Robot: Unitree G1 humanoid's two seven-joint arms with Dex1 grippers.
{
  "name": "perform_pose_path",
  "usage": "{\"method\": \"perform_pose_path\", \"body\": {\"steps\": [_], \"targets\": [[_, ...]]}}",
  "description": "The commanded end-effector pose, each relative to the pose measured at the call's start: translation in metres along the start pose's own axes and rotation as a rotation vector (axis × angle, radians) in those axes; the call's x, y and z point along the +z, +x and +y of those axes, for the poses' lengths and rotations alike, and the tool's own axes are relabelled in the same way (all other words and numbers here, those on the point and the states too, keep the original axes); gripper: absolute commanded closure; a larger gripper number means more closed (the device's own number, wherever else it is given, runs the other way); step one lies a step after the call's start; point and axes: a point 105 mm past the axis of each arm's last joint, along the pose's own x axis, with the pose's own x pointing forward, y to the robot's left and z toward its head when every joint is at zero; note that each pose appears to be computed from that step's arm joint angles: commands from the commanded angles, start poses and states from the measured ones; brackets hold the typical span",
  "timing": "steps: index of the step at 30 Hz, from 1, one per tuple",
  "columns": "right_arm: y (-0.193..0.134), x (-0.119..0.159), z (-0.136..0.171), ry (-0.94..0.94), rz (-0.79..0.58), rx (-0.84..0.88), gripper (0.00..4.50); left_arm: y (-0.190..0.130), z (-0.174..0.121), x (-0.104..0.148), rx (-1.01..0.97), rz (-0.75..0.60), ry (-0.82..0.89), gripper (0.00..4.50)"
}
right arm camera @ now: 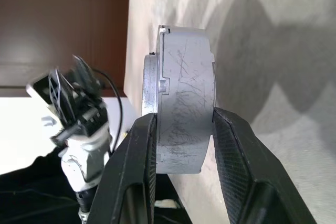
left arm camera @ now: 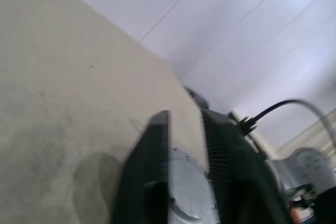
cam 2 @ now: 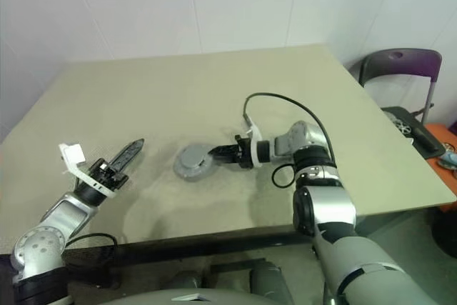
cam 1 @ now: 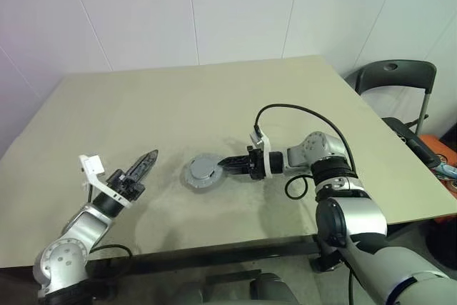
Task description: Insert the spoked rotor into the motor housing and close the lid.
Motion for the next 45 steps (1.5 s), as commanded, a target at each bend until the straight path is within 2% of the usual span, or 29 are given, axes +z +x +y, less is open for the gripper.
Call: {"method": "perform_pose_path", "body": {"steps": [1,5,7,17,26,45], "targets": [[-0.010,0.025,0.042,-0.105,-0.070,0.112,3.28,-0.006,-0.002,0.004,-0.030,-0.050,-0.067,1.92],[-0.016,0.032,0.050,-0.128,-0.092,0.117,3.28,-0.010,-0.002,-0.002,-0.051,-0.052,-0.130,0.53],[-0.019,0.036,0.054,-0.140,-0.102,0.120,3.28,-0.012,0.001,-0.005,-0.053,-0.050,-0.155,0.00],[-0.023,0.045,0.066,-0.167,-0.136,0.139,3.28,-0.012,0.004,-0.008,-0.093,-0.072,-0.288,0.00],[-0.018,0.042,0.073,-0.167,-0.124,0.179,3.28,-0.002,-0.014,-0.006,-0.187,-0.077,-0.386,0.00],[-0.012,0.033,0.110,-0.216,-0.079,0.300,3.28,0.011,-0.031,-0.013,-0.224,-0.007,-0.393,0.00]]}}
